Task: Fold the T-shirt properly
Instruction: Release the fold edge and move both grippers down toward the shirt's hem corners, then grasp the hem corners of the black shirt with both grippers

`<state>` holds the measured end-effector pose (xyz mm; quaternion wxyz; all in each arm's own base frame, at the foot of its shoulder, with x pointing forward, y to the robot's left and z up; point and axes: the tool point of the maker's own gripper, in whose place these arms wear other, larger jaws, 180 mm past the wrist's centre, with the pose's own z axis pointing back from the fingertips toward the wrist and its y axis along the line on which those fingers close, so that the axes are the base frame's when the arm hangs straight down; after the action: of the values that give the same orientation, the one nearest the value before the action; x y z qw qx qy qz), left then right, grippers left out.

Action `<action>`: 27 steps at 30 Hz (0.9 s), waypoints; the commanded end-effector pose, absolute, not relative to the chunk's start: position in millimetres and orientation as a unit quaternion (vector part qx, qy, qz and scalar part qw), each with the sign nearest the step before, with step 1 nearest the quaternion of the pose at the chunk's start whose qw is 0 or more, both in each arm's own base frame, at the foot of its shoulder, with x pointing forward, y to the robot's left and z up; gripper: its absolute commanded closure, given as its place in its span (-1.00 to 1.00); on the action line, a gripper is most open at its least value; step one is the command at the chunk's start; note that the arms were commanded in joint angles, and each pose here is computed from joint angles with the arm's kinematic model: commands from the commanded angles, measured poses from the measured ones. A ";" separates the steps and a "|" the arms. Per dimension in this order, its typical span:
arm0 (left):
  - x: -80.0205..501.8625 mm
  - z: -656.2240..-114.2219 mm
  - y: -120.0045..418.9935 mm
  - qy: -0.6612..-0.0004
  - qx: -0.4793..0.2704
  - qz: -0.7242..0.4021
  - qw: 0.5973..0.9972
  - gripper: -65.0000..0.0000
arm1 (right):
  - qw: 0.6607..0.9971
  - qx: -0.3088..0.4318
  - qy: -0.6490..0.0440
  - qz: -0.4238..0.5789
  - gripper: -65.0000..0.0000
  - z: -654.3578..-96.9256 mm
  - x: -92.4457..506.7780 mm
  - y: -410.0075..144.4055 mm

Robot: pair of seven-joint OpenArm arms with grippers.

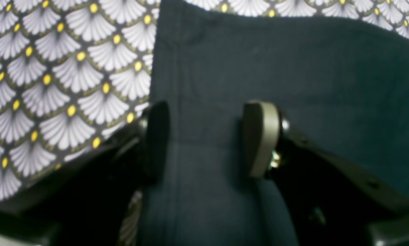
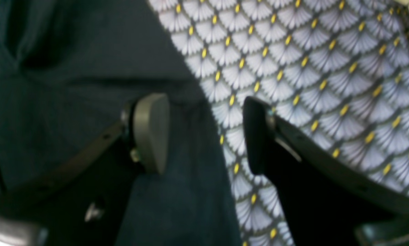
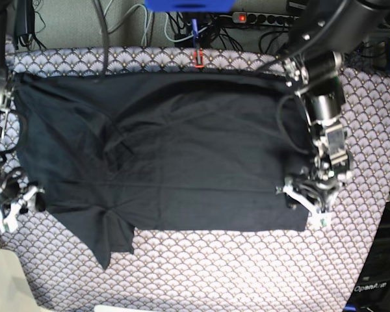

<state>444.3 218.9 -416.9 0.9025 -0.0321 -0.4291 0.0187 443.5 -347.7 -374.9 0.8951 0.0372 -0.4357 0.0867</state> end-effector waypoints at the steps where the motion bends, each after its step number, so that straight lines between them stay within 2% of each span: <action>1: 452.4 -398.2 227.4 -0.455 -0.021 0.017 0.890 -0.04 | 0.877 0.030 -0.473 0.081 -0.09 -349.4 456.0 -358.4; 7: 422.6 -397.6 244.4 -0.435 0.015 0.010 0.900 -0.04 | 0.868 0.040 -0.489 0.077 -0.09 -364.7 442.9 -353.3; 20: 379.5 -357.8 261.0 -0.448 0.085 -0.007 0.890 -0.04 | 0.856 0.047 -0.514 0.033 -0.09 -357.2 444.1 -362.4; 27: 364.4 -353.8 258.9 -0.452 0.095 -0.011 0.887 -0.04 | 0.871 0.063 -0.487 0.008 -0.09 -386.3 428.2 -358.5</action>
<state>353.7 255.8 -371.8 0.9005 0.0891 -0.4254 -0.0120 410.6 -349.7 -412.8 0.8899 0.0693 -0.4508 0.0101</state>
